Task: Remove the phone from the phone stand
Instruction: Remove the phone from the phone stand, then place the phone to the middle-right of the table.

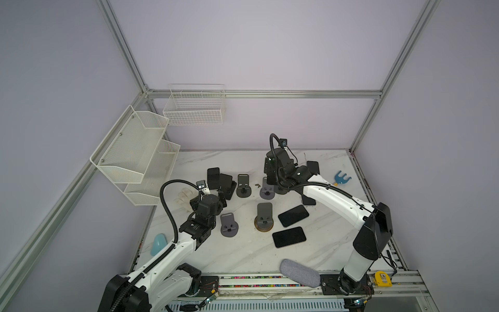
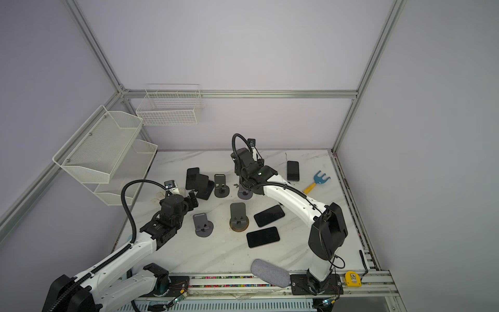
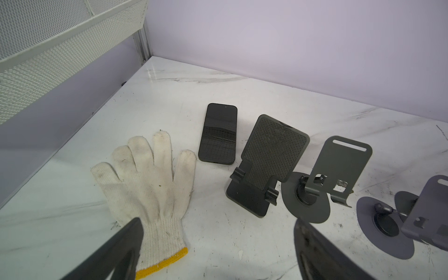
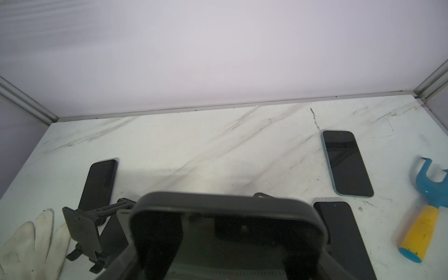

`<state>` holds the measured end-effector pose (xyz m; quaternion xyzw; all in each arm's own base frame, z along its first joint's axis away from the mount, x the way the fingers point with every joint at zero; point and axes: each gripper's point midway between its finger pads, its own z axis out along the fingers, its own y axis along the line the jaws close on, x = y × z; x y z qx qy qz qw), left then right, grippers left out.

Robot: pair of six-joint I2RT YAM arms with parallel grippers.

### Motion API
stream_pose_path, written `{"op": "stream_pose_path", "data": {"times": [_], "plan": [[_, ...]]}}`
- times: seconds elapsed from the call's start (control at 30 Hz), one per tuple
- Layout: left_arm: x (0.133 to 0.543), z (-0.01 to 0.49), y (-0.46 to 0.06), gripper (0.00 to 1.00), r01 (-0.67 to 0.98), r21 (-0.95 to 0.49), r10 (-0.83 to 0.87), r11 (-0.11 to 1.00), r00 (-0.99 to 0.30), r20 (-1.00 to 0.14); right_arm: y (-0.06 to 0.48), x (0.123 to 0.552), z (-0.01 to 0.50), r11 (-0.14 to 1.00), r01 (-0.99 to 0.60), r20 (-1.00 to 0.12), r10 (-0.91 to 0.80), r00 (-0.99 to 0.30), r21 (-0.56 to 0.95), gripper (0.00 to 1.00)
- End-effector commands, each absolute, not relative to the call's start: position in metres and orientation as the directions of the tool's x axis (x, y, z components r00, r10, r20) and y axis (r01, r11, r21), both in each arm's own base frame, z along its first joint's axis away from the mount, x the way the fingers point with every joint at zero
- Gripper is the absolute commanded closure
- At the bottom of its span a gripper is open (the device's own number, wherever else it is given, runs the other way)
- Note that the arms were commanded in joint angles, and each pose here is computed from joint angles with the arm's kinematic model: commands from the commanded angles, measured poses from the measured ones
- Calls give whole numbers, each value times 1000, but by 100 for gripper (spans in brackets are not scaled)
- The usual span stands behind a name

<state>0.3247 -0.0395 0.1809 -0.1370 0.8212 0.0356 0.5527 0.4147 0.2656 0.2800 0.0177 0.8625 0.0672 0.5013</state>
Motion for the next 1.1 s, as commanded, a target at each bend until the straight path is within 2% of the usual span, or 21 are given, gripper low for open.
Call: {"op": "stream_pose_path", "data": {"times": [0.0, 0.17, 0.33, 0.67, 0.83, 0.97, 1.07], "plan": [[322, 177, -33, 5, -284, -69, -166, 956, -334, -928, 221, 403, 295, 990, 12, -861, 126, -493, 138, 46], [320, 181, -25, 5, -317, -27, -137, 948, -331, -934, 160, 368, 292, 979, 90, -849, 204, -488, 184, 49], [319, 183, -23, 5, -320, -28, -137, 947, -322, -937, 111, 331, 262, 963, 186, -797, 265, -543, 194, 50], [323, 178, -27, 5, -312, -17, -130, 950, -343, -930, 98, 273, 163, 944, 257, -562, 330, -758, 207, 50], [322, 177, -26, 5, -314, -23, -135, 949, -340, -931, 85, 253, 131, 926, 330, -512, 378, -772, 185, 51], [323, 177, -31, 5, -293, -34, -140, 955, -348, -927, 82, 258, 124, 921, 357, -515, 386, -766, 158, 51], [322, 176, -29, 5, -304, -34, -143, 952, -345, -928, 86, 259, 104, 913, 374, -472, 404, -783, 161, 50]]}}
